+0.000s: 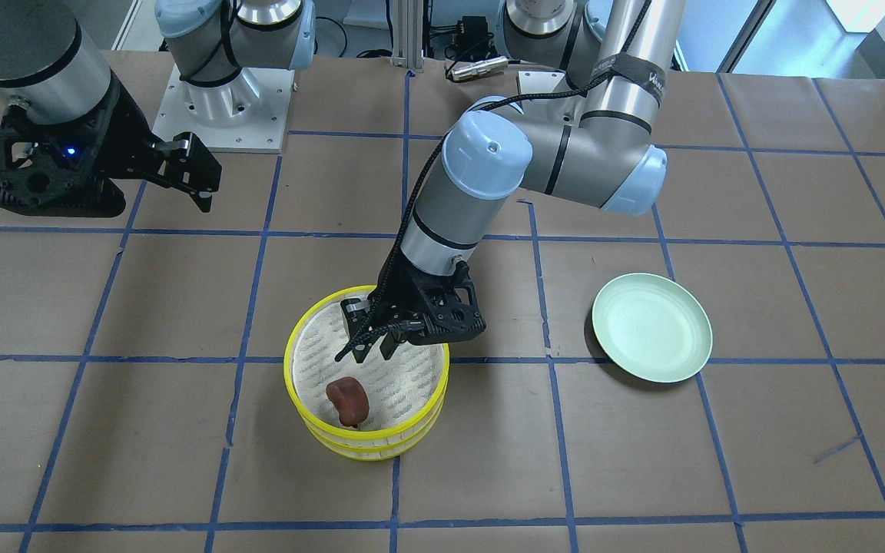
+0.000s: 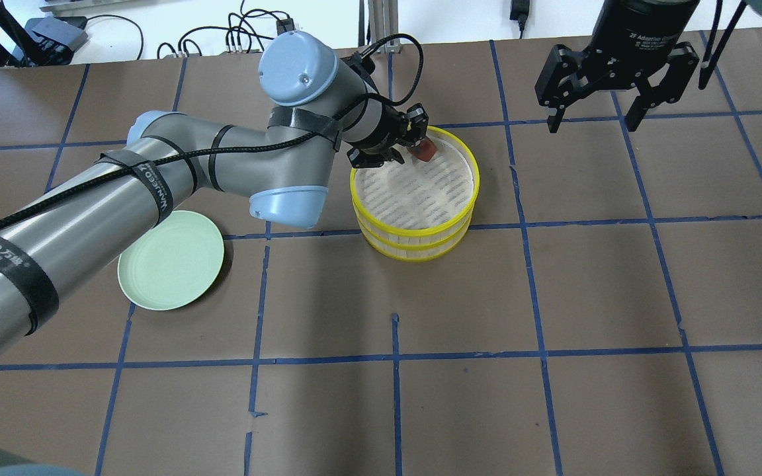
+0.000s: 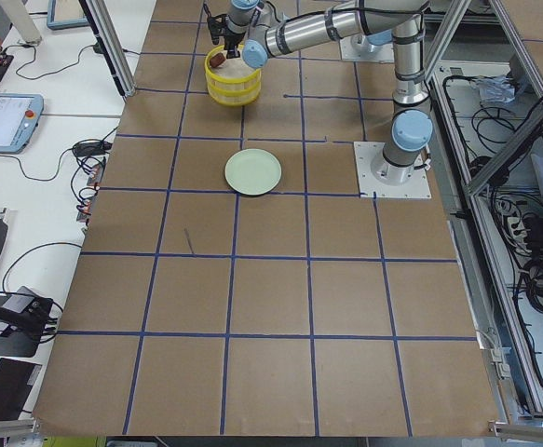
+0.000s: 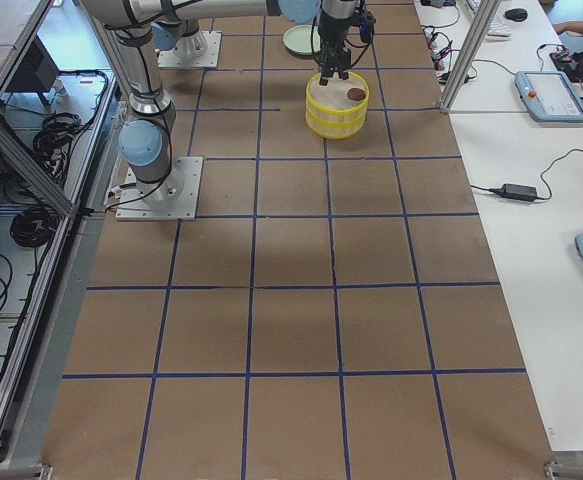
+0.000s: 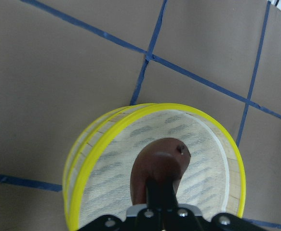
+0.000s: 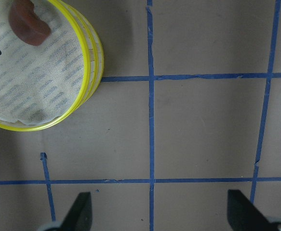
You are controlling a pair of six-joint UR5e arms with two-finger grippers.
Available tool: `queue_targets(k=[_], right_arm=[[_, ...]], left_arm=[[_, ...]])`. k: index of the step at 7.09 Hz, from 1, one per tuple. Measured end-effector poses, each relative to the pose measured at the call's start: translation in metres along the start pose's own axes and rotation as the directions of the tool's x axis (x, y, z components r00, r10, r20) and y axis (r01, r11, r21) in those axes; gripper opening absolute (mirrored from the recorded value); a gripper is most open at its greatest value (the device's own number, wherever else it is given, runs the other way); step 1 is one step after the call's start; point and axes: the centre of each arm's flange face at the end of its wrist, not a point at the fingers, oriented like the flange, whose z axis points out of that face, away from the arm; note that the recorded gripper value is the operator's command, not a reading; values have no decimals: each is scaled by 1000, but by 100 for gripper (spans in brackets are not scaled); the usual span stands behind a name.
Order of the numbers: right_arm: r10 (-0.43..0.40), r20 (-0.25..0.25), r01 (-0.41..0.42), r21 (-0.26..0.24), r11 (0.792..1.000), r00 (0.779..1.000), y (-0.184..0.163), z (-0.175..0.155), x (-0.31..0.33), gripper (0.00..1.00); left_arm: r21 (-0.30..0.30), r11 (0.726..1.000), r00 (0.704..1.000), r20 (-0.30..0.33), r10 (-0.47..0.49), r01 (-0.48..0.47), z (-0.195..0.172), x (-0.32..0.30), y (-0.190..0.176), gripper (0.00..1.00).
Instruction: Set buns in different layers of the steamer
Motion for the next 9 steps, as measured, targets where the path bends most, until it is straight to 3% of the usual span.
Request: queue_targets(k=[1, 2, 3, 4, 6, 9], right_arm=[[-1, -1, 1, -5, 1000, 1000, 0, 2, 0, 100], [-1, -1, 1, -4, 1000, 1000, 1, 1, 0, 100], [0, 2, 0, -4, 1000, 1000, 1, 1, 0, 100], [0, 5, 0, -3, 1000, 1000, 1, 1, 0, 100], [3, 8, -3, 1, 1000, 1000, 2, -1, 0, 100], [8, 9, -8, 5, 1000, 1000, 3, -3, -1, 100]], left_arm=[[-6, 998, 998, 34, 61, -61, -4, -3, 1, 100], [-15, 983, 977, 106, 185, -184, -14, -8, 1, 100], [-39, 949, 933, 176, 314, -313, -32, -15, -2, 100], [-65, 922, 897, 217, 385, -381, -56, -27, -12, 100], [-152, 891, 851, 264, 453, -428, -111, -74, -41, 100], [-238, 881, 805, 360, 471, -409, -198, -153, -70, 100]])
